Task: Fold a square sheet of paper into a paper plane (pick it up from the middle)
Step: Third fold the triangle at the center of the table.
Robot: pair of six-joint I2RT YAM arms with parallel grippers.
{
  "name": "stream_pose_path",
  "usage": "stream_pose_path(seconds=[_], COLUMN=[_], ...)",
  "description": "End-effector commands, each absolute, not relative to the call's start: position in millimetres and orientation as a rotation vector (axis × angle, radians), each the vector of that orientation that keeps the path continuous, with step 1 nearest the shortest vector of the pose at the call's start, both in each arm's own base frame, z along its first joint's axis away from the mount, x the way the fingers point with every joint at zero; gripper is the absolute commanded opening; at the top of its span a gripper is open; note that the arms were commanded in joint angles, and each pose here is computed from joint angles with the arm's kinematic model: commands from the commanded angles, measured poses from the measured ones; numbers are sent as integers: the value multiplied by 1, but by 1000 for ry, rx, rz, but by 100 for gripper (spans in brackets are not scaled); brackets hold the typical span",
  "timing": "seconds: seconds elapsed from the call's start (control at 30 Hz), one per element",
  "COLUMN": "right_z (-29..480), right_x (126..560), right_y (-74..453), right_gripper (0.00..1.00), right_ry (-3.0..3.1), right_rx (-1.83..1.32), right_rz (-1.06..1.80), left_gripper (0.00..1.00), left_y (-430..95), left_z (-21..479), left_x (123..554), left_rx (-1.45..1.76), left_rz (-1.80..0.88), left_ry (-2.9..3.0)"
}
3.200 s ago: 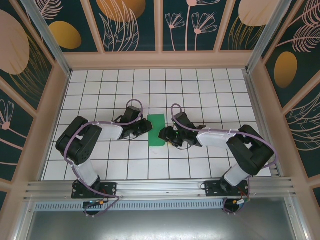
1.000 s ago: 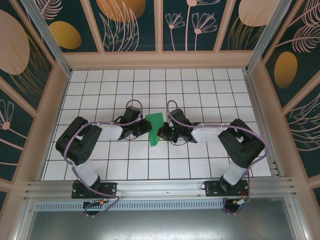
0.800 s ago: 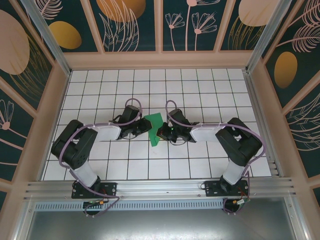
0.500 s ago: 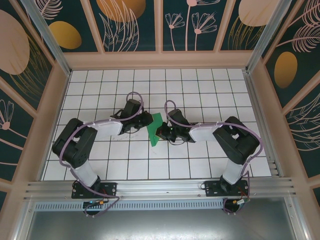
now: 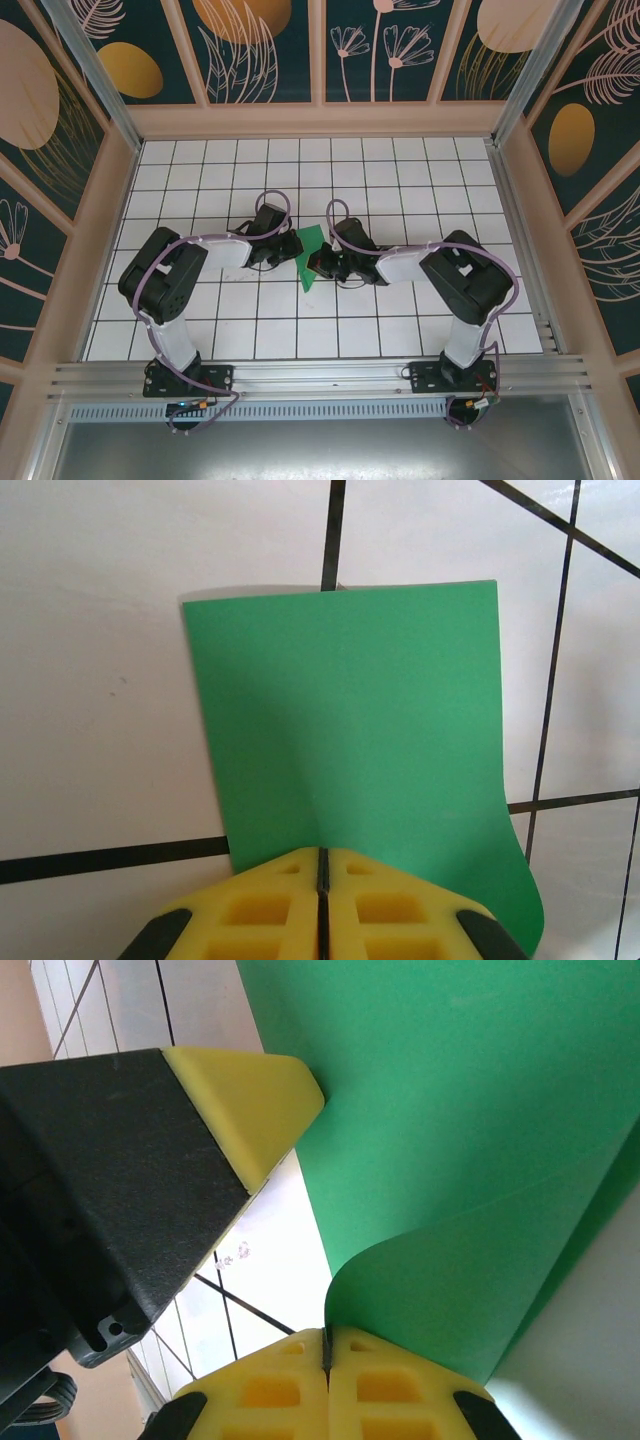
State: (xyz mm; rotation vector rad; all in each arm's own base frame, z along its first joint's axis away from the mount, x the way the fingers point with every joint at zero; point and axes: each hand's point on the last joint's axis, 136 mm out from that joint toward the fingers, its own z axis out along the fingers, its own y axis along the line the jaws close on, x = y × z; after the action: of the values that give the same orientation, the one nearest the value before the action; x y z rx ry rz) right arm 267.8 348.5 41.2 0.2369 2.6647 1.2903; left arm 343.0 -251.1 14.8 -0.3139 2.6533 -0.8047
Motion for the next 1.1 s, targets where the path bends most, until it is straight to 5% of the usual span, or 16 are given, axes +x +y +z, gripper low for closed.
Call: stream_pose_path(seconds=[0.0,1.07], right_z=[48,28], right_x=[276,292], right_y=[357,359], right_gripper=[2,2], right_ry=[2618,2621], right_rx=[187,238], right_rz=[1327,1260], left_gripper=[11,10], left_y=[-250,-249], left_z=[5,-2], left_x=[340,333], left_rx=[-294,-290], left_rz=[-766,-784], left_ry=[2691,2712])
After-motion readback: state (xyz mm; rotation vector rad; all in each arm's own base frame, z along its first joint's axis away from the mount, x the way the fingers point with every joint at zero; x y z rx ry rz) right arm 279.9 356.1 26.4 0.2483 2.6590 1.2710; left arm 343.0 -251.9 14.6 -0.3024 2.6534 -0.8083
